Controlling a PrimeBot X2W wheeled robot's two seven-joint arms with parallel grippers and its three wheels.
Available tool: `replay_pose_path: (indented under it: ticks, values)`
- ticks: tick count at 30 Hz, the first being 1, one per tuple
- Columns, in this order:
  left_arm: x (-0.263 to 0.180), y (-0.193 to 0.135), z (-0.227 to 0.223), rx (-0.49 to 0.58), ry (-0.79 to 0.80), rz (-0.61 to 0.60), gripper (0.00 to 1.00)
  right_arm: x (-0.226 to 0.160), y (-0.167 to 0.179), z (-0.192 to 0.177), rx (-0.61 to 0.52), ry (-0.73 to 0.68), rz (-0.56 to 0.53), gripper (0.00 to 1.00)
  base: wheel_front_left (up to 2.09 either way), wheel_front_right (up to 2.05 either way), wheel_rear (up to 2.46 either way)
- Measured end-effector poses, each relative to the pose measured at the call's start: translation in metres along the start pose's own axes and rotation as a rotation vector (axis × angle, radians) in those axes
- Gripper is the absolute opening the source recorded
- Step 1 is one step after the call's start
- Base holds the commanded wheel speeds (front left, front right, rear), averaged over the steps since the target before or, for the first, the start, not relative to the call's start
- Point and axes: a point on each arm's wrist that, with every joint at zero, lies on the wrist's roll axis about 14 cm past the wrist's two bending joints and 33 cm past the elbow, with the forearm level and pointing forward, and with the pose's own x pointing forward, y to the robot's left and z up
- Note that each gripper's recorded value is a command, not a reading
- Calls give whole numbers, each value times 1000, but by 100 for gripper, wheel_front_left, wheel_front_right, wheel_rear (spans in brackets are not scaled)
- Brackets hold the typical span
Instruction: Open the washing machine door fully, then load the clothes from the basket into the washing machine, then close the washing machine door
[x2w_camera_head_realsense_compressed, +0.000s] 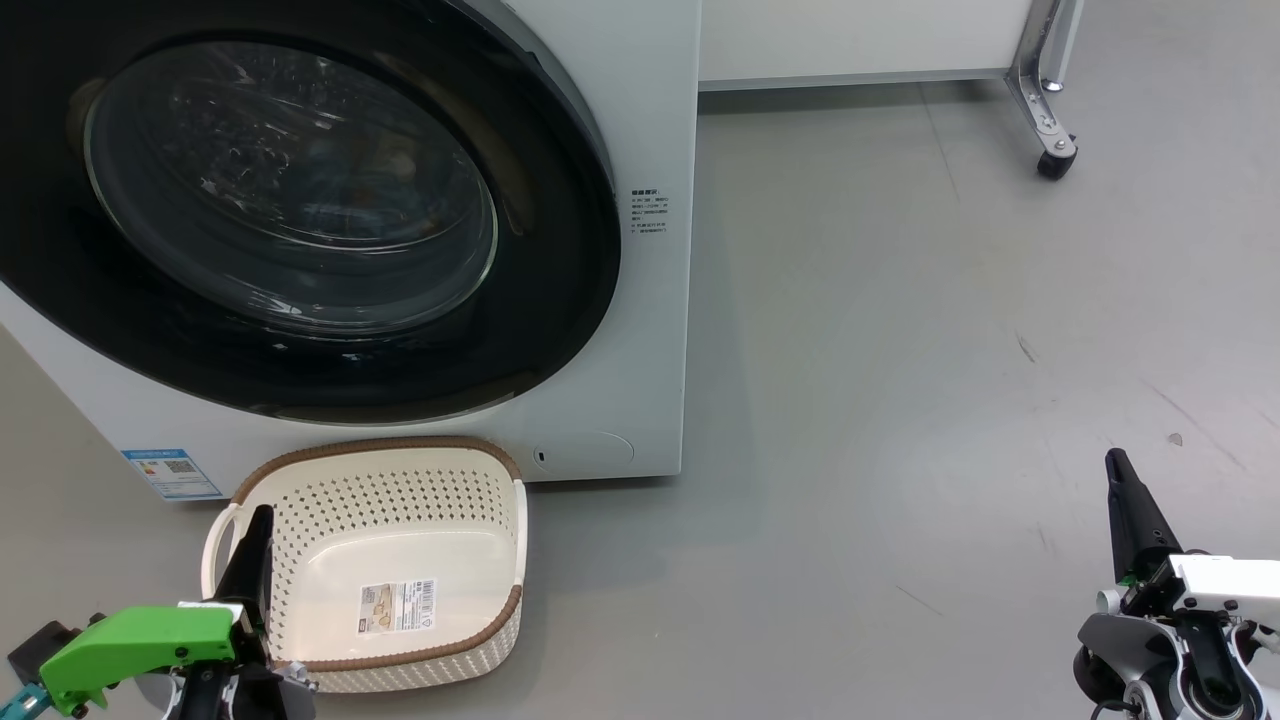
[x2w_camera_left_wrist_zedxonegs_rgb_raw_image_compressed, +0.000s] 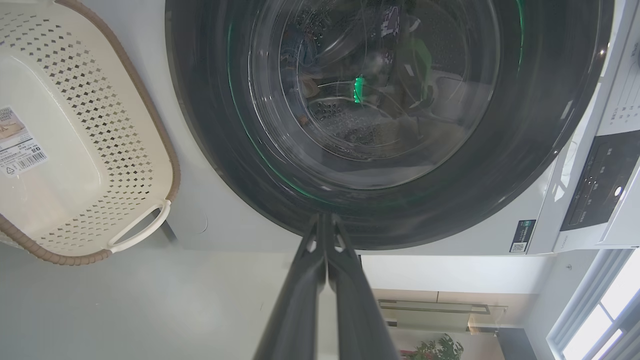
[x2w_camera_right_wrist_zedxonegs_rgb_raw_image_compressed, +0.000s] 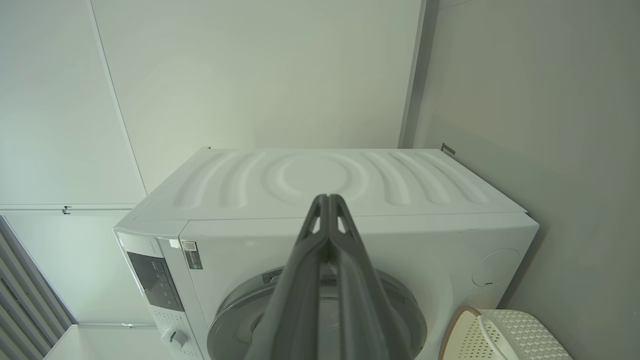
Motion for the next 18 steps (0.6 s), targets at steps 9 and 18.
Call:
replay_pose_path:
  ticks: [9, 18]
  values:
    - [0, 0, 0, 0, 0, 0, 0, 0, 0, 0, 1, 2, 0, 0, 0, 0, 0]
    - [0, 0, 0, 0, -1, -1, 0, 0, 0, 0, 1, 2, 0, 0, 0, 0, 0]
